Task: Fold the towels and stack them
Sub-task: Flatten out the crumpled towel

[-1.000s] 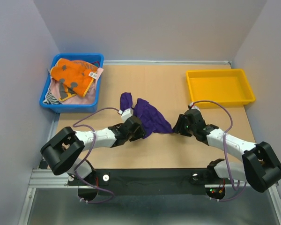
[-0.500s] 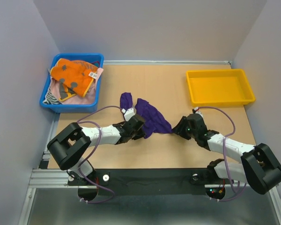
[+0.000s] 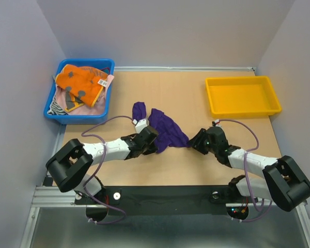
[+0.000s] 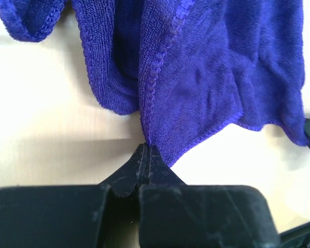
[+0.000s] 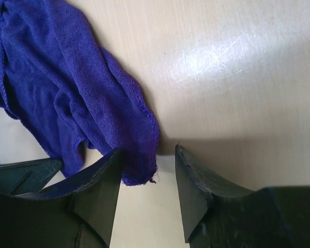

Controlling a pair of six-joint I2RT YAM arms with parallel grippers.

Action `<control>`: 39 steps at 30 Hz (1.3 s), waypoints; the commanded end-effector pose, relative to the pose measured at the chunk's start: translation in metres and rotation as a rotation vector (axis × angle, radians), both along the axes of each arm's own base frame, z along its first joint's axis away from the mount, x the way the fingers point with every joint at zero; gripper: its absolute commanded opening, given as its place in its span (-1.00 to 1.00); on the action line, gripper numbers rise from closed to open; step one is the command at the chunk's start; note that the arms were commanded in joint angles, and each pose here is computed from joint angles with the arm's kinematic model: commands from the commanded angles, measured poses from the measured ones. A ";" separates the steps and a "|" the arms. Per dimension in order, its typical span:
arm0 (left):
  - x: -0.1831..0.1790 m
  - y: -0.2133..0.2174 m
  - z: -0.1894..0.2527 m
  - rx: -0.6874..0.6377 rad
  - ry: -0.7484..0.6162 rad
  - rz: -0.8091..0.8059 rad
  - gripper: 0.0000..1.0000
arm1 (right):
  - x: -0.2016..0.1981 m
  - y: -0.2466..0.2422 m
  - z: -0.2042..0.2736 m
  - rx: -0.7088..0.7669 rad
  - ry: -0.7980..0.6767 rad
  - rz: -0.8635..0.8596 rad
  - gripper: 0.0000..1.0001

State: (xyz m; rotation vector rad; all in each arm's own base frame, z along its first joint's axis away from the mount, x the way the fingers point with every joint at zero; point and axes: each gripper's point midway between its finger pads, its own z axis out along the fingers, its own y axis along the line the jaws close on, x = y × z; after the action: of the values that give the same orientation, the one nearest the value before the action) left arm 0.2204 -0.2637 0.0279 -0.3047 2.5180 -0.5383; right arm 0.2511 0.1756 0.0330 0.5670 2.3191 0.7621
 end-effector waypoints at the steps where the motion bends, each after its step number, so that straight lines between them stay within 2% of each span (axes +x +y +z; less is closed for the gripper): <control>1: -0.003 0.007 0.010 0.015 -0.026 -0.007 -1.00 | -0.001 0.000 -0.006 0.029 0.009 -0.016 0.01; 10: -0.009 0.013 0.012 0.026 -0.020 -0.020 -1.00 | -0.007 0.010 -0.014 0.094 0.042 0.001 -0.06; 17: -0.011 0.022 0.017 0.050 -0.032 -0.017 -1.00 | -0.005 0.005 -0.014 0.087 0.023 -0.029 -0.22; 19: -0.011 0.024 0.017 0.053 -0.033 -0.015 -1.00 | -0.005 0.003 -0.013 0.082 0.016 -0.037 -0.30; 25: -0.012 0.028 0.017 0.069 -0.037 -0.014 -1.00 | -0.002 0.002 -0.006 0.082 -0.012 -0.035 -0.85; 27: -0.012 0.032 0.018 0.086 -0.039 -0.013 -1.00 | 0.001 0.002 -0.001 0.063 -0.035 -0.020 -0.96; 32: 0.013 0.036 0.062 0.097 -0.136 0.006 -1.00 | 0.023 -0.006 0.037 -0.005 -0.149 -0.017 -0.99; 36: 0.047 0.046 0.122 0.092 -0.237 0.032 -1.00 | 0.049 -0.019 0.087 -0.067 -0.245 -0.012 -0.99; 38: 0.066 0.049 0.165 0.050 -0.310 0.034 -1.00 | 0.068 -0.020 0.132 -0.061 -0.327 -0.017 -0.99; 39: 0.080 0.064 0.179 0.044 -0.334 0.079 -1.00 | 0.073 -0.025 0.141 -0.072 -0.328 -0.003 -0.99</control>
State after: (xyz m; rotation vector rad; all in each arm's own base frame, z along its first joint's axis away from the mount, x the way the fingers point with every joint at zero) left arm 0.2639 -0.2290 0.1349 -0.2524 2.3523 -0.4614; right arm 0.2976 0.1635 0.1150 0.4772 2.1333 0.7592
